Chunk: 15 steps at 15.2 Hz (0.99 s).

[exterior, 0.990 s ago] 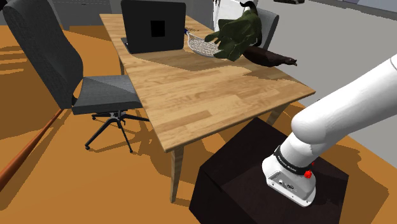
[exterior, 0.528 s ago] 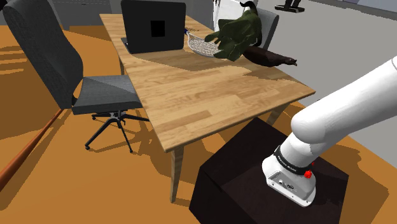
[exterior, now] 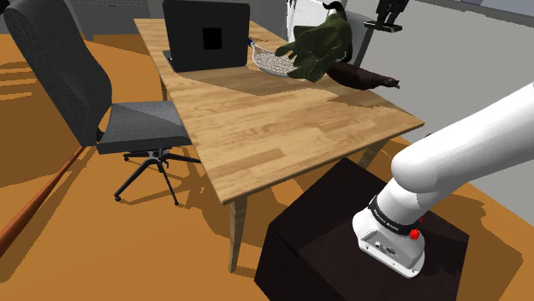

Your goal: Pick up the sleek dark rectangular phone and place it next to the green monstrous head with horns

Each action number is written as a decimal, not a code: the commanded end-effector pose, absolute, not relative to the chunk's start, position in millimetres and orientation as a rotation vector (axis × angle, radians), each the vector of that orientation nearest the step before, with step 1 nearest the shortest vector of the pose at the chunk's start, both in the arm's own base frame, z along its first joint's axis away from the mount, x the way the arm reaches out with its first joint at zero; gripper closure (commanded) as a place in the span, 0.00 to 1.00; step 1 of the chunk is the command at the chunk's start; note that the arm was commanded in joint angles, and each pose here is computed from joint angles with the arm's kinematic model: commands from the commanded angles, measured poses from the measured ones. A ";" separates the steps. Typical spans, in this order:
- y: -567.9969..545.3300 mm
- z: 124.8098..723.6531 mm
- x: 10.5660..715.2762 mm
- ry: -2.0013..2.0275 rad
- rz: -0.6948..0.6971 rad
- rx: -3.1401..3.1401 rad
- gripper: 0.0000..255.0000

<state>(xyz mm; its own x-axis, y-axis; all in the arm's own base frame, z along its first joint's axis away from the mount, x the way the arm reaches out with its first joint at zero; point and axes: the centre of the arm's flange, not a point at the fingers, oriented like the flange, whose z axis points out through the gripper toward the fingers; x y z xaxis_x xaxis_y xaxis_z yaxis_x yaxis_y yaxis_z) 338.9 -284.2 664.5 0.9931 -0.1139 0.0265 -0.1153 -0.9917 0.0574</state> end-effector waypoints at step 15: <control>-284.7 579.6 338.7 -0.177 0.037 3.077 1.00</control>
<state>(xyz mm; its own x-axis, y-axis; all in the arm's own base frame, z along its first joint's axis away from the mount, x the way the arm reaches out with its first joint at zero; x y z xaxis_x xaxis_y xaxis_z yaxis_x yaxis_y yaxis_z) 338.6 -284.6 584.4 0.9931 -0.1139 0.0264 -0.1152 -0.9917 0.0573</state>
